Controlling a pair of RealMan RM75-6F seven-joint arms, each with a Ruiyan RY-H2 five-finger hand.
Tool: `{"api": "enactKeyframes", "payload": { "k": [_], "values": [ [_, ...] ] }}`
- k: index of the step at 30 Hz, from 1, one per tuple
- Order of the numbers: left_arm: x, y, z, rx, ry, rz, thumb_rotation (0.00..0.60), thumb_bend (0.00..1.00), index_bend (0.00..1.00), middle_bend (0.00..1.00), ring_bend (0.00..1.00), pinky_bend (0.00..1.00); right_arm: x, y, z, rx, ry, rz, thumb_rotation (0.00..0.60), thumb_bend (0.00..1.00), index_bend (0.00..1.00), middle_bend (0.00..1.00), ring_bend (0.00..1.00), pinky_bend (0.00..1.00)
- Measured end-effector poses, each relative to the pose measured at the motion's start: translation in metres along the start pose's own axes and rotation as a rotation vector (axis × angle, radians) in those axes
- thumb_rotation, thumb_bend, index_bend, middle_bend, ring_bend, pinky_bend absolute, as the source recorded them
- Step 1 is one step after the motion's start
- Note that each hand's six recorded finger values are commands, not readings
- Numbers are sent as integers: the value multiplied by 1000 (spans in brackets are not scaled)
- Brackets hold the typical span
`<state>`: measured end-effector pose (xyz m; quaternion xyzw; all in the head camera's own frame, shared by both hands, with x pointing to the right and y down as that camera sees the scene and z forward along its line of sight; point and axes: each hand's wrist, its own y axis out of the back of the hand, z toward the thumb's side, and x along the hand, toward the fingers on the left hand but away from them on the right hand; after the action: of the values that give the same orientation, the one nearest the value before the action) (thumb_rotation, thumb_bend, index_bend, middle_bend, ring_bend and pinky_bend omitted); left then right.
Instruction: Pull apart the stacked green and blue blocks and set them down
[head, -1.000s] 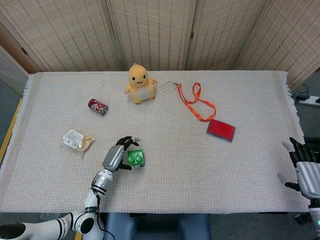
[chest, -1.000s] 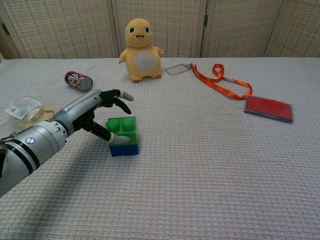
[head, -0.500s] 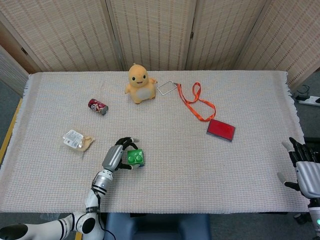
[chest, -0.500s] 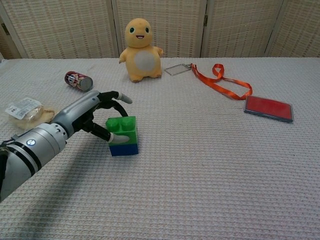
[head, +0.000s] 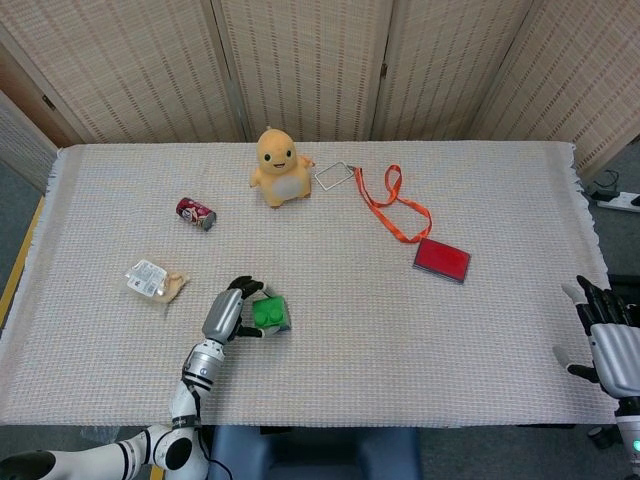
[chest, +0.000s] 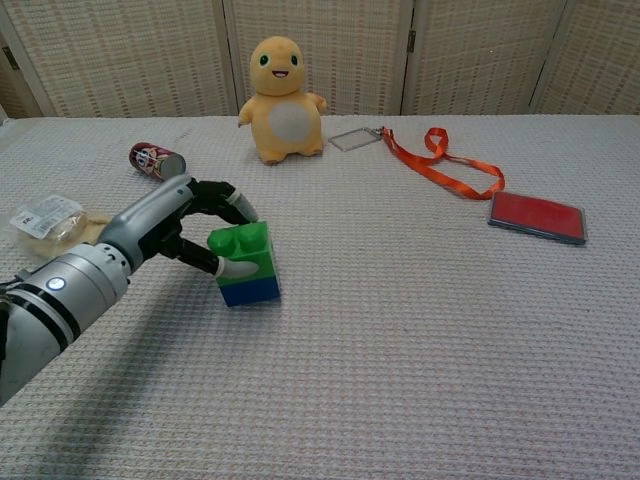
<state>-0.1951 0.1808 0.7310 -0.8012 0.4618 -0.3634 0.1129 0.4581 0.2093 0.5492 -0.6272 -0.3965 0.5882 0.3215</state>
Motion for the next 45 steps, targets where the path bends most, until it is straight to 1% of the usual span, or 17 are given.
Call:
{"api": "enactKeyframes", "payload": {
  "k": [3,6,10,13,16,19,22,24,28,32,35,38,41,45],
  "values": [
    [-2,0,-1,4,9,3,600,301,644,762,417,221,0,-1,1,1,3,3,600,329,0,0,0,0],
    [-4,2,1,12,8,12,600,328,678,800,437,226,0,-3,1,4,6,11,600,329,0,0,0,0],
    [-7,8,8,-2,-4,25,600,348,691,817,445,223,-2,-6,4,9,22,20,600,329,0,0,0,0],
    [-11,13,15,-31,-11,30,600,355,691,819,446,194,-4,-12,9,6,50,35,600,329,0,0,0,0],
    [-15,21,23,-69,-16,31,600,355,691,819,441,177,-8,-20,14,-26,81,62,600,329,0,0,0,0],
    [-17,30,29,-107,-14,34,600,356,689,819,432,144,-13,-27,22,-91,124,93,600,330,0,0,0,0],
    [-19,38,32,-147,3,30,600,357,677,819,393,60,-20,-35,34,-184,178,134,600,329,0,0,0,0],
    [-20,44,35,-161,9,32,600,357,672,819,376,31,-26,-40,43,-266,214,171,600,329,0,0,0,0],
    [-23,50,42,-169,2,39,600,358,669,819,369,13,-39,-49,59,-467,259,250,600,329,0,0,0,0],
    [-27,54,50,-155,-22,47,600,358,666,819,363,0,-55,-58,78,-723,288,349,600,328,0,0,0,0],
    [-30,55,57,-157,-38,50,600,359,665,819,363,0,-71,-64,93,-891,300,427,600,328,0,0,0,0],
    [-31,56,64,-164,-48,50,600,359,665,819,363,0,-89,-72,114,-1019,319,506,600,329,0,0,0,0],
    [-31,58,69,-178,-54,52,600,359,665,819,363,0,-106,-81,143,-1099,346,585,600,329,0,0,0,0],
    [-28,61,76,-193,-61,61,600,360,664,819,363,0,-118,-98,178,-1158,362,673,600,329,0,0,0,0]
  ]
}}
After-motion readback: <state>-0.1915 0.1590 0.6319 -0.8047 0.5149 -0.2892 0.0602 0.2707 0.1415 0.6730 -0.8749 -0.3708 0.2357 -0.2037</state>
